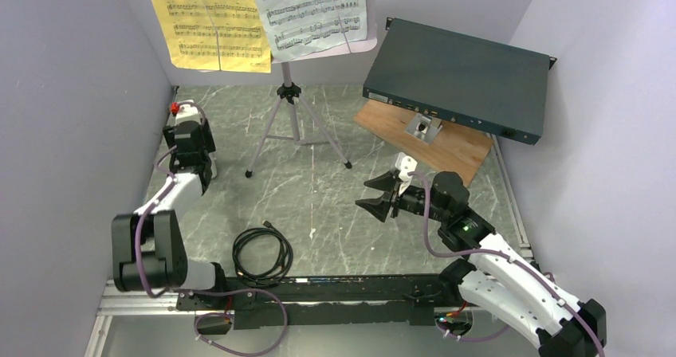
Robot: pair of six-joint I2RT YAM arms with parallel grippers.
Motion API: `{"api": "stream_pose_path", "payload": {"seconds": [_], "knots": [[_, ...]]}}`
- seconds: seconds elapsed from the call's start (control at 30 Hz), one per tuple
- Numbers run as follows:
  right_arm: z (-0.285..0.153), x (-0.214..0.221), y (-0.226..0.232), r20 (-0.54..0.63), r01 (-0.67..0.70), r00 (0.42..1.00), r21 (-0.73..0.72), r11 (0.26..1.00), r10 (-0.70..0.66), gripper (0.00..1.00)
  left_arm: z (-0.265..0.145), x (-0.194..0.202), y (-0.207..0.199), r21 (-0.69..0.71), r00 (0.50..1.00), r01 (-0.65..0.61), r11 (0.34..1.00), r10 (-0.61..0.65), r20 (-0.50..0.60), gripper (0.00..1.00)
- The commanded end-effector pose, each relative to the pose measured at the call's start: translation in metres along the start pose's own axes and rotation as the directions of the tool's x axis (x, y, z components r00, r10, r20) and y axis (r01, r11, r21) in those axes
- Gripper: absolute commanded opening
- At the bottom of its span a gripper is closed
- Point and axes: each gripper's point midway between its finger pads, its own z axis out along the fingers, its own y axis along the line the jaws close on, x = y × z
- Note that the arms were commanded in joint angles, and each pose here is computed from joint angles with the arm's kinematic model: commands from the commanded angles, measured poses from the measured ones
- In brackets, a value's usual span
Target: Set up the instrument practice props
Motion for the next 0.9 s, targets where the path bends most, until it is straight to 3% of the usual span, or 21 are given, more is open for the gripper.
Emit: {"api": "stream_pose_path", "payload": {"seconds": [0.0, 0.33, 0.4, 0.5, 0.57, 0.67, 0.7, 0.73, 0.8, 0.87], "knots": [[-0.007, -0.014, -0.003, 0.021, 0.019, 1.0, 0.035, 0.999, -0.02, 0.57, 0.022, -0.108, 0.013, -0.056, 0.935, 0.183, 0.982, -0.156, 0.319, 0.0], [-0.016, -0.021, -0.006, 0.027, 0.017, 0.999, 0.084, 0.996, -0.019, 0.55, 0.079, -0.077, 0.0, -0.089, 0.958, 0.168, 0.982, -0.141, 0.249, 0.0], [-0.018, -0.026, -0.006, 0.042, 0.019, 0.999, 0.092, 0.996, -0.023, 0.55, 0.082, -0.075, -0.002, -0.091, 0.958, 0.165, 0.982, -0.138, 0.252, 0.05], [-0.021, -0.034, -0.007, 0.064, 0.023, 0.997, 0.108, 0.994, -0.03, 0.6, 0.085, -0.07, -0.004, -0.085, 0.963, 0.158, 0.984, -0.134, 0.235, 0.2], [-0.023, -0.034, -0.007, 0.054, 0.017, 0.998, 0.114, 0.993, -0.024, 0.64, 0.084, -0.069, -0.003, -0.09, 0.963, 0.172, 0.981, -0.148, 0.224, 0.39], [-0.026, -0.039, -0.009, 0.048, 0.023, 0.998, 0.134, 0.991, -0.03, 0.81, 0.077, -0.071, -0.002, -0.084, 0.961, 0.195, 0.977, -0.173, 0.214, 0.67], [-0.027, -0.041, -0.01, 0.045, 0.029, 0.998, 0.139, 0.99, -0.036, 0.94, 0.074, -0.072, -0.002, -0.079, 0.961, 0.2, 0.977, -0.179, 0.209, 0.77], [-0.029, -0.047, -0.011, 0.048, 0.038, 0.998, 0.147, 0.988, -0.045, 0.99, 0.071, -0.075, -0.002, -0.076, 0.962, 0.202, 0.977, -0.183, 0.203, 0.88], [-0.033, -0.055, -0.013, 0.047, 0.051, 0.997, 0.168, 0.984, -0.06, 1.0, 0.062, -0.081, 0.004, -0.091, 0.965, 0.216, 0.972, -0.197, 0.175, 0.97], [-0.039, -0.066, -0.019, 0.052, 0.047, 0.997, 0.213, 0.976, -0.06, 1.0, 0.053, -0.083, 0.015, -0.155, 0.966, 0.246, 0.957, -0.228, 0.124, 0.99]]}}
